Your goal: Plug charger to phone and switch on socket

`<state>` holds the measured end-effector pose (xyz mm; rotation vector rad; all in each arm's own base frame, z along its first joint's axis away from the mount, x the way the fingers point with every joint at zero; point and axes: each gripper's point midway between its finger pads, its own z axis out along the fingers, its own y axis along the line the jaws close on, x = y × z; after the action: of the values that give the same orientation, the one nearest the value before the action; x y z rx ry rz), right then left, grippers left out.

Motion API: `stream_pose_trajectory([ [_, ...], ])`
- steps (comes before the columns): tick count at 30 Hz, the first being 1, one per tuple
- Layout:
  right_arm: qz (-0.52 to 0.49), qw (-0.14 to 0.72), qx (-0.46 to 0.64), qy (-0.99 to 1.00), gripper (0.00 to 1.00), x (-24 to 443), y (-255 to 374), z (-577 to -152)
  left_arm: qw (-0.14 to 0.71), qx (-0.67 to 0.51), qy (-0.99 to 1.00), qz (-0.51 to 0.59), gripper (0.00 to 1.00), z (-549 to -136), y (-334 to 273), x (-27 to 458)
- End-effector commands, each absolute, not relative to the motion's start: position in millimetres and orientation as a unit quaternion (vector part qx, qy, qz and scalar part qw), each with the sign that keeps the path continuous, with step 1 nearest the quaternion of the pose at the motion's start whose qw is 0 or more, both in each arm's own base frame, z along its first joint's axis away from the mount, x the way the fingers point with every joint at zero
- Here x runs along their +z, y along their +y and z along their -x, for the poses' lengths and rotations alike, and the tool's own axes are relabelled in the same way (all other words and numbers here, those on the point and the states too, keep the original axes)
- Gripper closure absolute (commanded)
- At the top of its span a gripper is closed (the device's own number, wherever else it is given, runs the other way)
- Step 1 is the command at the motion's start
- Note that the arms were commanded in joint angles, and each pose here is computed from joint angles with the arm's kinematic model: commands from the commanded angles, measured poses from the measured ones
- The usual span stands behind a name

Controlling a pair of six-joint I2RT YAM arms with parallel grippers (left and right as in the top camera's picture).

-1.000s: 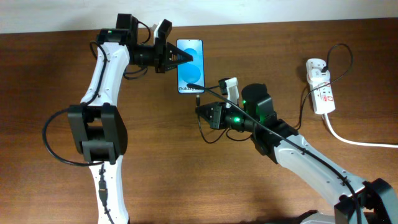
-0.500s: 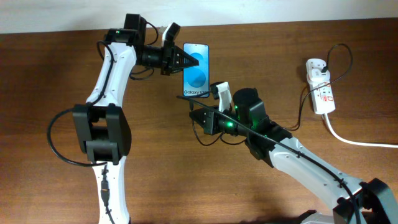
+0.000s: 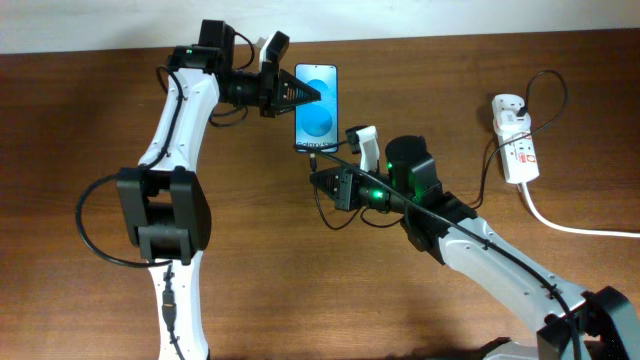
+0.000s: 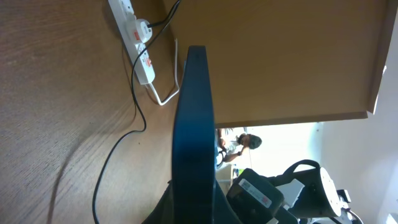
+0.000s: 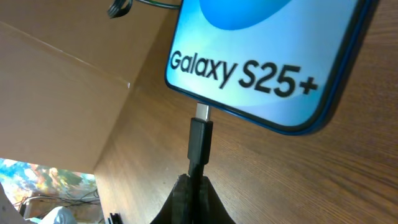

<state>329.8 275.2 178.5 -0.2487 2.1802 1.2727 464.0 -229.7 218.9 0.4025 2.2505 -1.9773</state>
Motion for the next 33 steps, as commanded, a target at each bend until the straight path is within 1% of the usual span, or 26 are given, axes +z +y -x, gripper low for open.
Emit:
stream_pose_trajectory([
  [1, 0.105, 0.301, 0.484, 0.815, 0.96, 182.4, 275.7, -329.5, 0.065, -0.672, 0.724, -0.140, 1.00, -462.3, -229.0, 234.4],
  [7, 0.099, 0.302, 0.486, 0.815, 0.96, 182.9, 270.4, -333.1, 0.074, -0.681, 0.716, -0.133, 1.00, -467.5, -216.0, 239.5],
  [33, 0.090, 0.302, 0.490, 0.813, 0.96, 185.0, 270.7, -335.0, 0.073, -0.681, 0.717, -0.135, 1.00, -466.5, -218.5, 239.0],
])
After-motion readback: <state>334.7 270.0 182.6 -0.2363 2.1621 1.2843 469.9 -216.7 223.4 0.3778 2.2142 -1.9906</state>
